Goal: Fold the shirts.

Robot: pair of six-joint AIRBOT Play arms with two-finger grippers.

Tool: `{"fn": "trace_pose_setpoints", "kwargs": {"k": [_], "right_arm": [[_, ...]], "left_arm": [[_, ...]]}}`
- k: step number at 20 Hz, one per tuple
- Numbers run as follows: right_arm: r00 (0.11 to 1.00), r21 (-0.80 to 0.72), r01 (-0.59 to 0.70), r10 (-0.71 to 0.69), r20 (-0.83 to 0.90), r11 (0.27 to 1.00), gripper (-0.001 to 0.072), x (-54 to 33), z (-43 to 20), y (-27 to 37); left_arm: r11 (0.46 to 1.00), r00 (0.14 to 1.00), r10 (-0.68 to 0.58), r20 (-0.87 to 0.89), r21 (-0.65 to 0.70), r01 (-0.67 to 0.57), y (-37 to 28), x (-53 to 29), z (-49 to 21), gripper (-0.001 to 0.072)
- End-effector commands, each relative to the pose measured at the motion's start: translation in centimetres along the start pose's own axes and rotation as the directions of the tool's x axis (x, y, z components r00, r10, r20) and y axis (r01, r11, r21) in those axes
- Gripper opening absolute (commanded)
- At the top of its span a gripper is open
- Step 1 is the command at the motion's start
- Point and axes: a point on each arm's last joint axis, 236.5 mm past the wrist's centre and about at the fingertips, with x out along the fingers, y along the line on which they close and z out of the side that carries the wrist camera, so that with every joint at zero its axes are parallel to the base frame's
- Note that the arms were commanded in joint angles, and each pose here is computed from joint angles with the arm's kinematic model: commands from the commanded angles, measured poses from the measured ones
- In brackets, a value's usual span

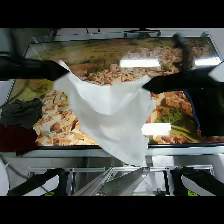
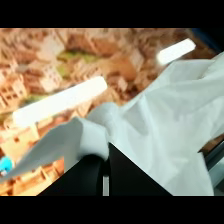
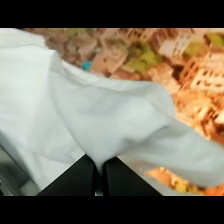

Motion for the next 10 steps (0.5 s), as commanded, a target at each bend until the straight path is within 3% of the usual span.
{"fn": "trace_pose_setpoints", "kwargs": {"k": [1, 3, 4, 5, 6, 7, 10], "right_arm": [[0.99, 0.168, 0.072, -0.051, -0.13, 0.983, 0.0021, 10.5, -6.3, -6.6], [0.981, 0.224, 0.11, -0.069, -0.183, 0.968, 0.0028, 14.7, -8.6, -9.3], [0.98, 0.255, 0.113, -0.065, -0.19, 0.96, 0.0044, 15.8, -8.8, -10.1], [0.979, 0.269, 0.115, -0.063, -0.193, 0.956, 0.0211, 16.4, -8.7, -10.7], [0.98, 0.268, 0.115, -0.065, -0.187, 0.957, 0.0409, 16.4, -8.2, -11.1], [0.983, 0.251, 0.109, -0.067, -0.17, 0.962, 0.0491, 16.0, -7.3, -11.2], [0.986, 0.159, 0.106, -0.084, -0.143, 0.982, 0.0503, 13.1, -4.5, -11.8]], "left_arm": [[0.998, 0.956, 0.042, -0.291, -0.037, -0.055, 6.2, 12.8, -7.5, 0.0018], [0.994, 0.917, 0.041, -0.397, -0.081, -0.079, 8.9, 16.4, -10.5, 0.0021], [0.99, 0.9, 0.018, -0.435, -0.12, -0.078, 9.8, 17.2, -11.3, 0.0094], [0.983, 0.888, 0.004, -0.46, -0.16, -0.087, 10.7, 17.3, -11.6, 0.0312], [0.976, 0.879, -0.016, -0.477, -0.197, -0.09, 11.2, 17.0, -11.5, 0.0337], [0.969, 0.869, -0.032, -0.495, -0.229, -0.095, 11.6, 16.4, -11.4, 0.0337], [0.941, 0.835, -0.1, -0.542, -0.324, -0.098, 10.6, 14.2, -11.8, 0.0337]]}}
